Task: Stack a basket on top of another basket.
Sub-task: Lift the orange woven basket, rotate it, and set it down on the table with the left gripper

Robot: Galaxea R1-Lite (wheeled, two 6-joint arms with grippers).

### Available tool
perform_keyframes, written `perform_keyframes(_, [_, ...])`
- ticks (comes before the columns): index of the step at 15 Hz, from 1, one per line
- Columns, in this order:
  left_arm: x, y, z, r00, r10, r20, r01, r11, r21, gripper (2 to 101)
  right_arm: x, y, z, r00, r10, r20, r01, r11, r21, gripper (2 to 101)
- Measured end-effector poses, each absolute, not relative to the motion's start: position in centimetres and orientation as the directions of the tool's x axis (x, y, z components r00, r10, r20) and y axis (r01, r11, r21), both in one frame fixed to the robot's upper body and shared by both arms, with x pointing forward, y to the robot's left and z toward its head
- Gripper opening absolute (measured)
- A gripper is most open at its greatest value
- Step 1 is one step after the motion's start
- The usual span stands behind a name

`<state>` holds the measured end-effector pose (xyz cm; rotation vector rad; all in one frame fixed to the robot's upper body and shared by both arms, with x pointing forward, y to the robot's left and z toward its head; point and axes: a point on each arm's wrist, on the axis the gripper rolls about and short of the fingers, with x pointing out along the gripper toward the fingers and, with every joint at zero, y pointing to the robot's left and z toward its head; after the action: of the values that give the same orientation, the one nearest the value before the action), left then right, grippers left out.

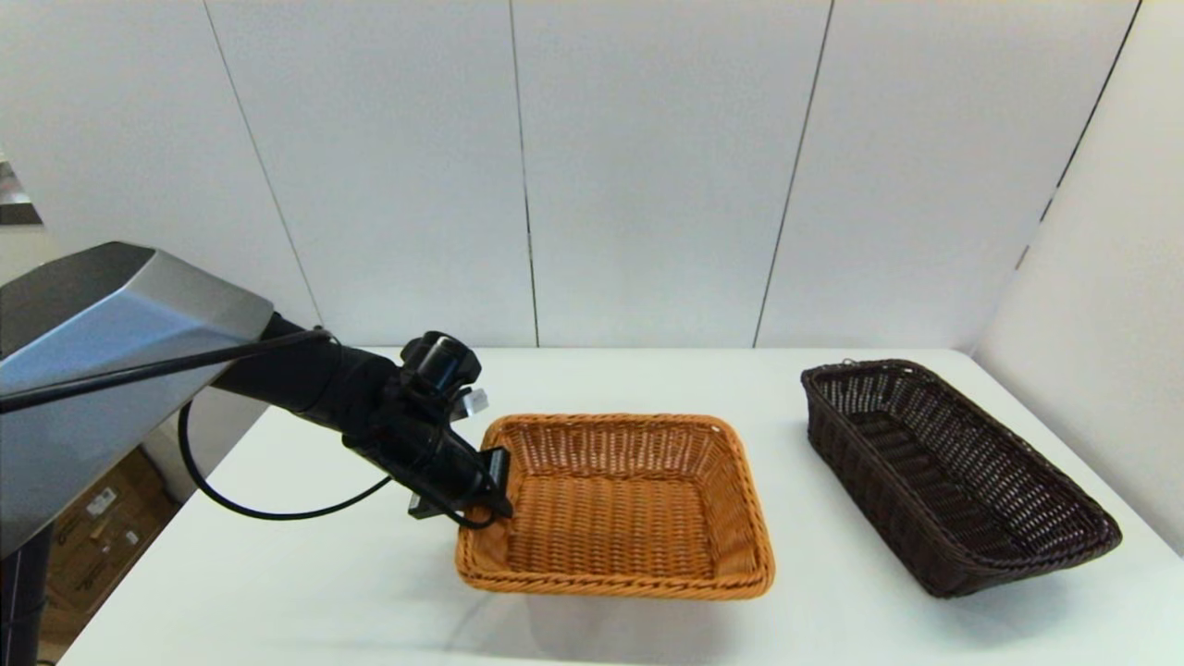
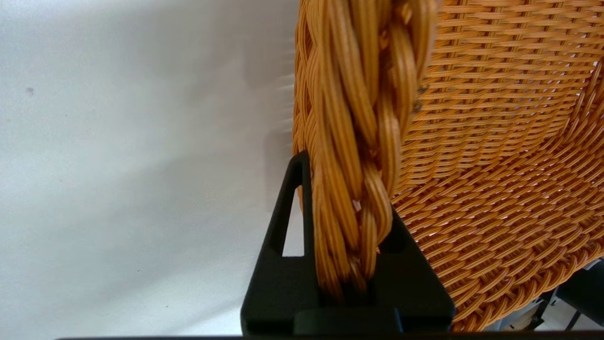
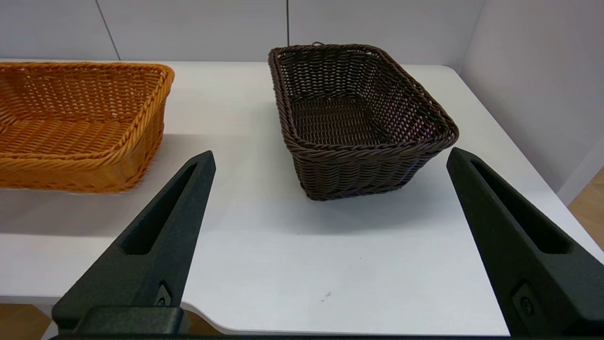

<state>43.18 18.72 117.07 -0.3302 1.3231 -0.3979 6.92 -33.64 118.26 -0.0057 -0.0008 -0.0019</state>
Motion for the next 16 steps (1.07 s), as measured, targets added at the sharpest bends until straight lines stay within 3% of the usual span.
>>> perform_keyframes(11, [43.89,18.51,116.85,0.206,-0.460,-0.864,0.031,0.885,-0.464,14.9,6.92,-33.64,118.26,1.000,-0.002,0.001,0.002,1.000,-0.005,97.4])
perform_keyframes(16, [43.91,18.50,116.74,0.204,-0.458,-0.865,0.015,0.885,-0.465,53.1,6.92,-33.64,118.26,1.000,-0.002,0.001,0.002,1.000,-0.005,97.4])
